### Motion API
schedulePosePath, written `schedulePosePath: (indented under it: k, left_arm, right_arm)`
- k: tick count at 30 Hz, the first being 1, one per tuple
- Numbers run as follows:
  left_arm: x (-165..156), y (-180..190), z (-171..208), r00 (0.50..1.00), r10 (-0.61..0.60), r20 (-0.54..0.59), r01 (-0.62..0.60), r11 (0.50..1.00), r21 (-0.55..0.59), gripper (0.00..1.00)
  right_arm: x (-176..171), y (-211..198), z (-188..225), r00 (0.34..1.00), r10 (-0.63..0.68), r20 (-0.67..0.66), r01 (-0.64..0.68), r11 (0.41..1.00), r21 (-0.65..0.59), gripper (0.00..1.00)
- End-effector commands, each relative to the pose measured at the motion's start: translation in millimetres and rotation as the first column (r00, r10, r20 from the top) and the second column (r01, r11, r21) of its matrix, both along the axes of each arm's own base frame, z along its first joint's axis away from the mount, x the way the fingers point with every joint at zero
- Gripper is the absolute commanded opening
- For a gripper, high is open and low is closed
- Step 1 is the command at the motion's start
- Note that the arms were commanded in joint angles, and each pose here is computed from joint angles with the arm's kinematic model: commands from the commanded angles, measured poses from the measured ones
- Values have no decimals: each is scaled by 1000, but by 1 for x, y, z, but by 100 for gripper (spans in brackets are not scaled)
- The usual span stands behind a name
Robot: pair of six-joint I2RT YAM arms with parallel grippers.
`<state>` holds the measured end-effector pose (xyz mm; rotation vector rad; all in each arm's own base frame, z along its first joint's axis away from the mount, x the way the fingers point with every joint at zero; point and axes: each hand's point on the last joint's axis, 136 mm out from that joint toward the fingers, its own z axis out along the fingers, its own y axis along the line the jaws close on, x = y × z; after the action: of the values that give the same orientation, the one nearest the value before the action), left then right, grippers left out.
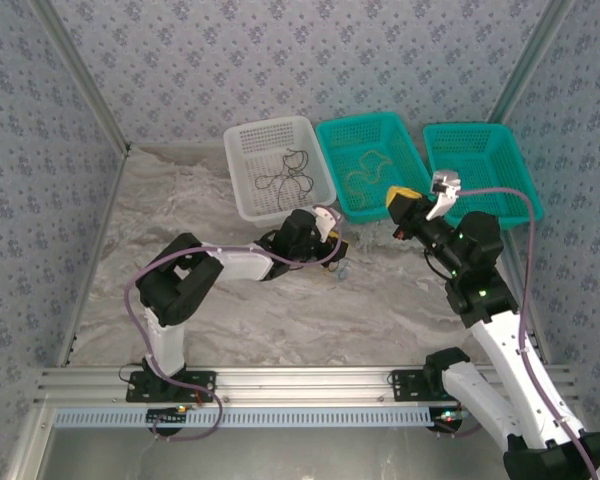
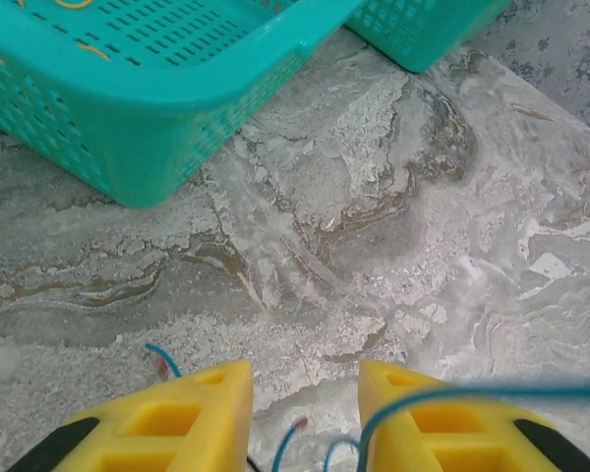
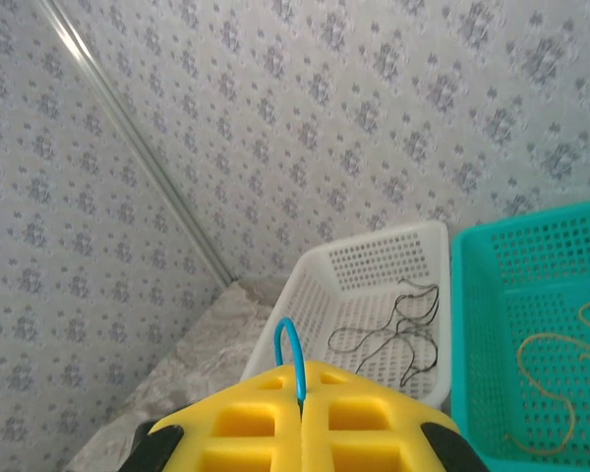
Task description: Untangle the cables
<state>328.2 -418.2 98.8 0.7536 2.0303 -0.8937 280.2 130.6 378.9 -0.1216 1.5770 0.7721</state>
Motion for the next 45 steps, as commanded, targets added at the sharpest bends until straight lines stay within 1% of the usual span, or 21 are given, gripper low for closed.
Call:
schedulePosePath:
  k: [1,4,6,10,21,27,30,32,35,37,39,45]
  left_arm:
    - [-1,0,-12,998,26,-49,-27,999,-34,34]
    - [-4,2,-19,996,35,-85,-38,998,-41,35]
    - [-6,4,-24,994,41,-102,-45,998,-40,36]
    - [-9,6,-34,991,47,-129,-51,998,-31,37]
    - [-15,-3,-50,983,15,-181,-16,1000,-6,41]
    - [-15,-4,-57,980,15,-198,-15,1000,3,42]
    - [-14,-4,-53,980,22,-197,-22,1000,0,45]
    - [-12,-3,-41,984,21,-177,-24,1000,-17,50]
    - [-11,-1,-13,993,13,-119,-20,998,-63,64]
    - [-12,0,7,997,2,-73,-9,995,-95,84]
    - [-13,2,20,999,-3,-37,-2,993,-120,99]
    - [-8,3,50,999,-1,40,8,985,-171,100]
  right_arm:
    - [-4,-15,48,987,-79,142,70,995,68,0]
    - [-3,-29,68,968,-157,196,140,985,97,0]
    - [-5,-35,83,953,-187,237,165,980,107,0]
    - [-8,-36,103,942,-183,279,158,981,112,0]
    - [-11,-38,130,920,-200,336,163,977,136,0]
    - [-12,-44,146,900,-234,368,192,970,147,0]
    - [-12,-47,151,892,-251,375,212,967,142,0]
    - [-8,-47,146,900,-252,356,223,967,123,0]
    - [2,-41,131,924,-229,306,214,973,82,0]
    - [9,-35,120,943,-203,265,195,979,57,0]
    - [14,-30,111,957,-177,231,174,984,36,0]
    - [23,-16,94,981,-109,159,107,994,21,0]
